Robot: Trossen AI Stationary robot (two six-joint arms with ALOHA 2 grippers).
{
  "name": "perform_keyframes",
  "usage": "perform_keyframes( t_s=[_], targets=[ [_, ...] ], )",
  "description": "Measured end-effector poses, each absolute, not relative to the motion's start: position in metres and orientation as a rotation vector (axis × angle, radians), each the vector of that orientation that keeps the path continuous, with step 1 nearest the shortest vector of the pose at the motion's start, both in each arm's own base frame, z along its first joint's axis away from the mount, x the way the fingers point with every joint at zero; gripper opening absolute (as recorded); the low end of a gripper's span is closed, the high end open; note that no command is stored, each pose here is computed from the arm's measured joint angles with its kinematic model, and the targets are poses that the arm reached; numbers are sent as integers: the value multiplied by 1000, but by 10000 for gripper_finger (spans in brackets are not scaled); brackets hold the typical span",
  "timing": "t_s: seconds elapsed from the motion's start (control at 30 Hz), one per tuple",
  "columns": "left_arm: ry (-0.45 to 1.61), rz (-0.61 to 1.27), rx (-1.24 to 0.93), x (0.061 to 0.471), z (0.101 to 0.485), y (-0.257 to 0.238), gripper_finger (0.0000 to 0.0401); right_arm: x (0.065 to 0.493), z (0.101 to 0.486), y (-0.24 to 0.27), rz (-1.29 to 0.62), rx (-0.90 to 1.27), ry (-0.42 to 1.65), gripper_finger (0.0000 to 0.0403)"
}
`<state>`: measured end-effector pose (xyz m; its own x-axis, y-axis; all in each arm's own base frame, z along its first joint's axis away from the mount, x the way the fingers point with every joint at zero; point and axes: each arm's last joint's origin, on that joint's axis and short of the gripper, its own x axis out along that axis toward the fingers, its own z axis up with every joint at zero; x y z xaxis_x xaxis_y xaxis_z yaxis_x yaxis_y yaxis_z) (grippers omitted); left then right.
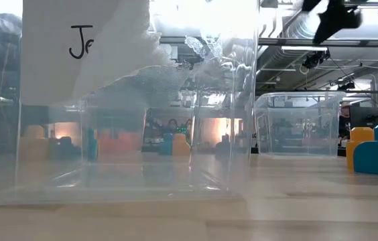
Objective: Sort blocks
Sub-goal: Put the blue game piece into the bottom transparent bin
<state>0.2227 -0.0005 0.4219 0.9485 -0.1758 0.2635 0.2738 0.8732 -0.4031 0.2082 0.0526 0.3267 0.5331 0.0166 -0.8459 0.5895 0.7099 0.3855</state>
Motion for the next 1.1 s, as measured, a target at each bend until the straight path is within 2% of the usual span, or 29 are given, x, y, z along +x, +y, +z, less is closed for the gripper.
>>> perform_keyframes(
  t_s=[0.17,0.27,0.37,0.5,0.63,0.93,1.1],
  targets=[
    [-81,-278,-486,234,407,4,278,210,330,72,-339,657,858,323],
    [211,-283,-575,229,391,2,278,218,329,73,-353,620,795,323],
    [569,-211,-601,213,369,-3,278,225,325,70,-366,576,800,323],
    [958,6,-477,186,337,-6,278,234,318,66,-387,545,827,323],
    [1140,146,-236,173,325,-2,278,244,312,62,-365,538,858,323],
    [1377,-183,299,216,281,-2,278,256,303,60,-316,540,907,323],
    [1481,-243,369,240,254,6,278,256,303,60,-316,542,907,323]
  ],
)
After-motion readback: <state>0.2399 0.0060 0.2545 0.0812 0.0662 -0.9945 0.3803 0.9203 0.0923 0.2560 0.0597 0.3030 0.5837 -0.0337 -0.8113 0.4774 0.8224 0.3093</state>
